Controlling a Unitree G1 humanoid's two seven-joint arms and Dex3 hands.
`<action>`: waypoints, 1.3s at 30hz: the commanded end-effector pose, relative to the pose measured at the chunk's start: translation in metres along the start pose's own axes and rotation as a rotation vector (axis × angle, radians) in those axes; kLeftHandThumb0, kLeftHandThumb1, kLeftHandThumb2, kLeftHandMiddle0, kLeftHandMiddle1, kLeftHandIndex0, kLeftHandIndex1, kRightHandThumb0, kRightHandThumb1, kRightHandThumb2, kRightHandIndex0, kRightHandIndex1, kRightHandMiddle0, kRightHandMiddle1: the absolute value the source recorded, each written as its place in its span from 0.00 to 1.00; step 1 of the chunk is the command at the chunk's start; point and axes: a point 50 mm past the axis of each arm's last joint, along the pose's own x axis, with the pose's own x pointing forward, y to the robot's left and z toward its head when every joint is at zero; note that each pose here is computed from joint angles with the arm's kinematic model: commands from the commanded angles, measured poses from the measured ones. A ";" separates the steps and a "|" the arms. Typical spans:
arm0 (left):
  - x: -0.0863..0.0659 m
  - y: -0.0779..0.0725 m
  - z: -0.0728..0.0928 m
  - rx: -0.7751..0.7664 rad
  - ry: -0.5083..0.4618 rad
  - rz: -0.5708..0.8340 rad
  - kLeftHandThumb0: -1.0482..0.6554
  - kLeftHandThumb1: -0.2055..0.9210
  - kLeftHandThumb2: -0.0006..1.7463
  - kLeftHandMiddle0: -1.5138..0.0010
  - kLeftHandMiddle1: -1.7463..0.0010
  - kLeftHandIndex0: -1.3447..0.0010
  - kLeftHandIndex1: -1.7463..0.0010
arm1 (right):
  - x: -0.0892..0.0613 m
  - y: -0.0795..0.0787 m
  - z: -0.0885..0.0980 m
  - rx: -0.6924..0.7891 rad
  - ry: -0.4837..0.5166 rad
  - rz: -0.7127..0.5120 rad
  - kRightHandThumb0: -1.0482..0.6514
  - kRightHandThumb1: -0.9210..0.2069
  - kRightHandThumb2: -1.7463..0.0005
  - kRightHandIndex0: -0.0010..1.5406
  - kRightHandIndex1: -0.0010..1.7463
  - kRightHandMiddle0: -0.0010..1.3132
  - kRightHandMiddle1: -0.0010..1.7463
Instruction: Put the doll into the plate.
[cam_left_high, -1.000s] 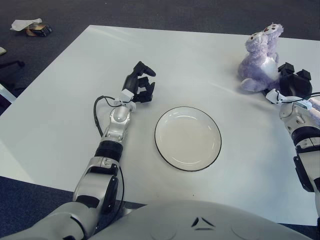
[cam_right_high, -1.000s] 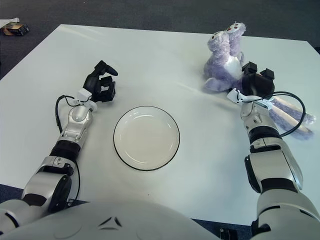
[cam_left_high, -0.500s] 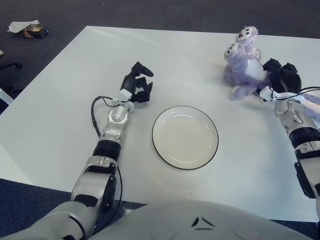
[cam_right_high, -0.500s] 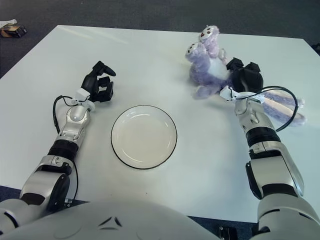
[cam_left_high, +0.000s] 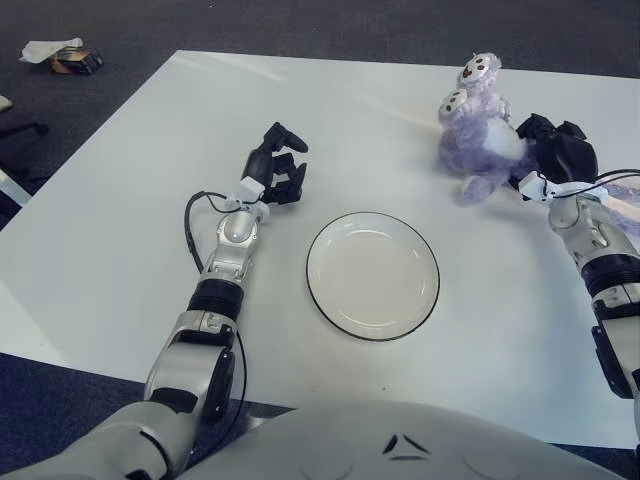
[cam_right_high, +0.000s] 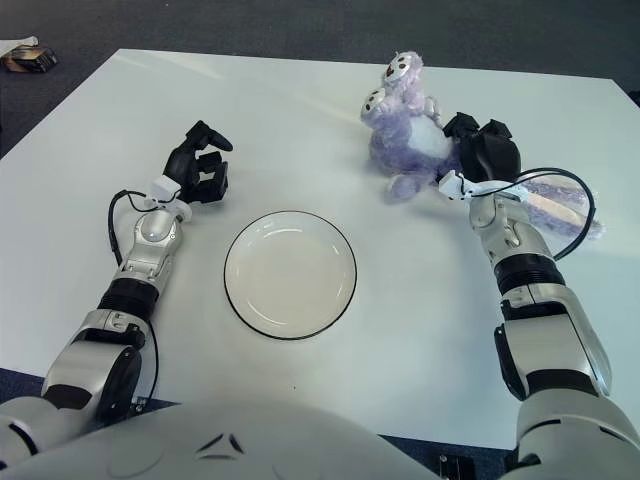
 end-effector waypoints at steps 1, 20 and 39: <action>-0.024 -0.005 -0.026 -0.021 0.117 0.006 0.38 0.74 0.53 0.38 0.00 0.72 0.00 | 0.011 -0.020 0.004 0.027 -0.024 -0.047 0.90 0.60 0.20 0.43 1.00 0.67 1.00; -0.024 -0.005 -0.026 -0.004 0.120 0.000 0.38 0.72 0.54 0.36 0.00 0.71 0.00 | 0.030 -0.041 0.012 0.350 0.056 -0.048 0.93 0.66 0.15 0.47 1.00 0.75 1.00; -0.024 -0.007 -0.025 0.014 0.112 -0.006 0.38 0.72 0.54 0.36 0.00 0.71 0.00 | 0.043 -0.062 0.023 0.556 0.059 -0.087 0.92 0.66 0.15 0.47 1.00 0.75 1.00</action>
